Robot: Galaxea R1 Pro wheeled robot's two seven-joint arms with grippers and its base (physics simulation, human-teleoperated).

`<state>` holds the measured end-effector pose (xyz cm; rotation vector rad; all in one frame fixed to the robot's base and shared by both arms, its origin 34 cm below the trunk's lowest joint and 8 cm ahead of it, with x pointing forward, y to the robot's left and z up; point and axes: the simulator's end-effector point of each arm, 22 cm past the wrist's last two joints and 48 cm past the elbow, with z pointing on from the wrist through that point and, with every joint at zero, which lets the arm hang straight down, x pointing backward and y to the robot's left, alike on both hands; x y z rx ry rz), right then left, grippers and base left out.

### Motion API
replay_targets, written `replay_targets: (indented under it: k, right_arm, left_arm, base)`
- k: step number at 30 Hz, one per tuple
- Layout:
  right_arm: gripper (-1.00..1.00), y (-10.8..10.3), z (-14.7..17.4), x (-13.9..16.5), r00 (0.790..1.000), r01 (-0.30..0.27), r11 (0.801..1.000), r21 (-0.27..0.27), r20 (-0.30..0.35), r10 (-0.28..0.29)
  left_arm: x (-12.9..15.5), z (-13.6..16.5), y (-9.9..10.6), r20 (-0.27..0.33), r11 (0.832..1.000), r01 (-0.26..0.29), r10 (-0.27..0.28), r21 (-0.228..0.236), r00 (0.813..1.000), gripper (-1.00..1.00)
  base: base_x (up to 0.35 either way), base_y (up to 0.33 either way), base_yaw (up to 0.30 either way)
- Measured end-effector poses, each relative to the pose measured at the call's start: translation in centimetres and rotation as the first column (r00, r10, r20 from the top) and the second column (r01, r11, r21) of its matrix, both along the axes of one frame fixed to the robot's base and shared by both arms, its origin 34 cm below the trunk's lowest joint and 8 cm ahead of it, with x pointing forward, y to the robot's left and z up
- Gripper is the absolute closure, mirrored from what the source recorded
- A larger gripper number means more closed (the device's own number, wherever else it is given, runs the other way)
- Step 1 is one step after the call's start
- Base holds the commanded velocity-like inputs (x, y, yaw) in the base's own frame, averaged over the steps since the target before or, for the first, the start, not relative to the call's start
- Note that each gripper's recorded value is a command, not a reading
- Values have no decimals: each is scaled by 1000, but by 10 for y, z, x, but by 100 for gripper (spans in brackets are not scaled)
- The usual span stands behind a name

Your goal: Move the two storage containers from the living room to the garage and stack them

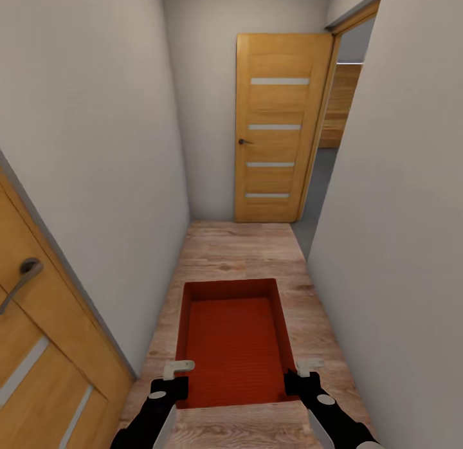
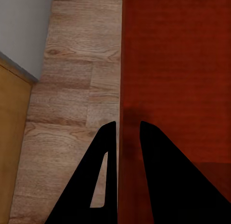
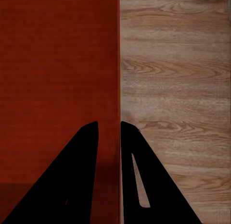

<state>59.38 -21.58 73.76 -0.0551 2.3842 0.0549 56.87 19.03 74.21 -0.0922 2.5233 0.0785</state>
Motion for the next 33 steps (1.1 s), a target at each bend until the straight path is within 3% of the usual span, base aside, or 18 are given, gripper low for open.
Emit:
replay_targets:
  k: [33]
  right_arm:
    - [100,0,0,0,1000,0,1000,1,-2,0]
  left_arm:
    - [-1,0,0,-2,1000,-1,1,-1,1000,100]
  base:
    - [325,0,0]
